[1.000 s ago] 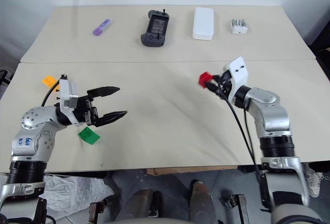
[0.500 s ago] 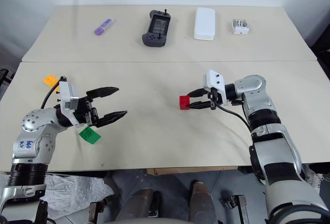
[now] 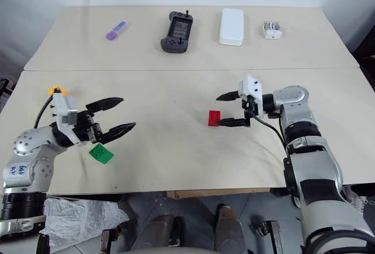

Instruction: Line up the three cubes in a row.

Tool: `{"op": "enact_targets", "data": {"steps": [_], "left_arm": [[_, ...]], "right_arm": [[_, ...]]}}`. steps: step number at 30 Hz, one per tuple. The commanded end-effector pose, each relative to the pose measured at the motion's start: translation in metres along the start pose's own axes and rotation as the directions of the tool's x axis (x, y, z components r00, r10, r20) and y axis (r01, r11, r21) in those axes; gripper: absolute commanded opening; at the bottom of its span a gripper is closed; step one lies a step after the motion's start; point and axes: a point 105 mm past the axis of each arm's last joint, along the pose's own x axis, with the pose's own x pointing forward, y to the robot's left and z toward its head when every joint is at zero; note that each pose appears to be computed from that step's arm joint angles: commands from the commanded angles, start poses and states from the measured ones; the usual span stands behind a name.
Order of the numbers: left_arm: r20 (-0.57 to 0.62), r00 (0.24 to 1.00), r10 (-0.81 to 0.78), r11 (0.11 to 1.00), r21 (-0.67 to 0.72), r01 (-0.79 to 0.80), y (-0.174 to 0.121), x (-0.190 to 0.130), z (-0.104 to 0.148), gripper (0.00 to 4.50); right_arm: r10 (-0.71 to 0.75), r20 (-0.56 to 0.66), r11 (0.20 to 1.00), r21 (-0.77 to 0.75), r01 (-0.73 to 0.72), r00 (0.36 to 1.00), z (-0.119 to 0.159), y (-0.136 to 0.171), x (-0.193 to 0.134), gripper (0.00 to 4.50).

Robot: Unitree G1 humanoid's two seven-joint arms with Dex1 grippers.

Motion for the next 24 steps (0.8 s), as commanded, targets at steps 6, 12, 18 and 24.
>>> {"op": "enact_targets", "data": {"steps": [6, 12, 18, 24], "left_arm": [[-0.023, 0.913, 0.408, 0.912, -0.023, -0.408, 0.023, -0.106, -0.007, 4.5], [-0.121, 0.772, 0.624, 0.769, -0.081, -0.634, 0.006, -0.185, -0.032, 4.5], [-0.242, 0.754, 0.611, 0.762, -0.079, -0.643, -0.021, -0.207, -0.049, 4.5], [-0.185, 0.82, 0.542, 0.818, -0.11, -0.565, -0.027, -0.184, -0.045, 4.5]], "right_arm": [[0.141, 0.348, 0.988, -0.102, -0.112, 0.927, 0.055, 0.044, 0.001, 4.47], [0.208, 0.456, 0.978, -0.082, -0.192, 0.865, 0.068, 0.086, 0.03, 4.47], [0.224, 0.488, 0.974, -0.085, -0.21, 0.844, 0.072, 0.106, 0.045, 4.47], [0.184, 0.468, 0.982, -0.054, -0.18, 0.864, 0.062, 0.108, 0.039, 4.47]]}}
